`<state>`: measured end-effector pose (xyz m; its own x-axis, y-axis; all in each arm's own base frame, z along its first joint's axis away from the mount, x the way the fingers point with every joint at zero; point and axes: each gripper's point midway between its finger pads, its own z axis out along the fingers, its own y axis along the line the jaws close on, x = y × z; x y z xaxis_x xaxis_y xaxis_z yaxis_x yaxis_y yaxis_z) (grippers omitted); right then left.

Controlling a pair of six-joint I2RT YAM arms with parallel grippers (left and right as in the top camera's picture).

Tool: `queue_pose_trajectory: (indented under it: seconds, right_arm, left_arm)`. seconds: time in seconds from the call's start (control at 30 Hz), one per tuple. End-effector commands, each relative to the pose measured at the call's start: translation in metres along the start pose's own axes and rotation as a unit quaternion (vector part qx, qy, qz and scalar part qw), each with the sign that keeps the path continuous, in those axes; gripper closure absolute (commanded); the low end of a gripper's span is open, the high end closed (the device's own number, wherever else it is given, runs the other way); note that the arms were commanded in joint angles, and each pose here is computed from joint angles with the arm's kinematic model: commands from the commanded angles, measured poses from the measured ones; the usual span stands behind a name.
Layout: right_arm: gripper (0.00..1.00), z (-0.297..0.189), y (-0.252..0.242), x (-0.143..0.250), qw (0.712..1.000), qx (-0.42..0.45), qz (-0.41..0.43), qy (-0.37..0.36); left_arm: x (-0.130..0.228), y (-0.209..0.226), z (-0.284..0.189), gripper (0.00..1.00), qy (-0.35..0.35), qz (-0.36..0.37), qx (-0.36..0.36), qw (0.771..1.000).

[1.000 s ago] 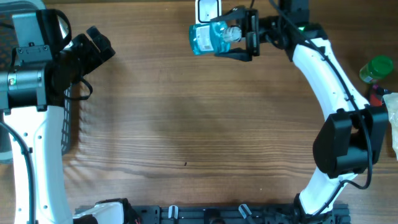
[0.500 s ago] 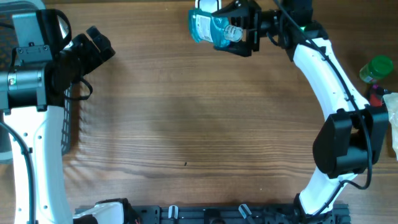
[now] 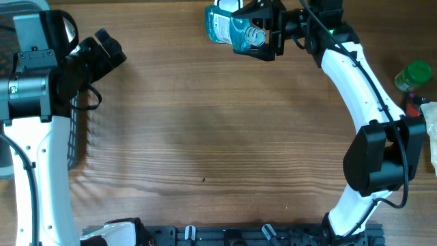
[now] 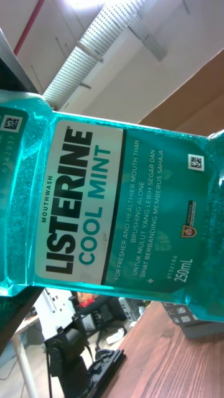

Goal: Scan the item barcode
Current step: 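Hold the Listerine bottle label in front of the scanner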

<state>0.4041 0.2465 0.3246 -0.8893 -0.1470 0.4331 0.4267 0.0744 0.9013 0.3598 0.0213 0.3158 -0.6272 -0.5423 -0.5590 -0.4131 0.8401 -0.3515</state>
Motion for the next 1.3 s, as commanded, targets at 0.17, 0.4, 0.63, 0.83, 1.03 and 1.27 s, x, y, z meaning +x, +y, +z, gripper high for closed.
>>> queue_pose_trajectory:
  seconds: [0.17,0.4,0.63,0.83,1.03,1.27]
  right_arm:
    - [0.73,0.035,-0.049,0.020,0.994,0.023,0.090,0.065]
    - [0.75,0.055,-0.099,0.025,0.984,0.040,0.147,0.089]
    - [0.66,0.050,-0.053,0.005,0.983,0.009,-0.181,0.031]
    - [0.66,0.035,-0.036,-0.021,0.937,-0.004,-0.345,-0.050]
    - [0.66,0.005,-0.053,-0.096,0.885,0.077,-0.387,-0.246]
    - [0.66,-0.035,-0.075,-0.151,0.779,0.228,-0.430,-0.396]
  left_arm:
    - [-0.003,0.002,0.000,0.00,-0.005,0.005,-0.005,1.000]
    - [-0.003,0.002,0.000,0.00,-0.005,0.005,-0.005,1.000]
    - [-0.003,0.002,0.000,0.00,-0.005,0.005,-0.005,1.000]
    - [-0.003,0.002,0.000,0.00,-0.005,0.005,-0.005,1.000]
    - [-0.003,0.002,0.000,0.00,-0.005,0.005,-0.005,1.000]
    - [-0.003,0.002,0.000,0.00,-0.005,0.005,-0.005,1.000]
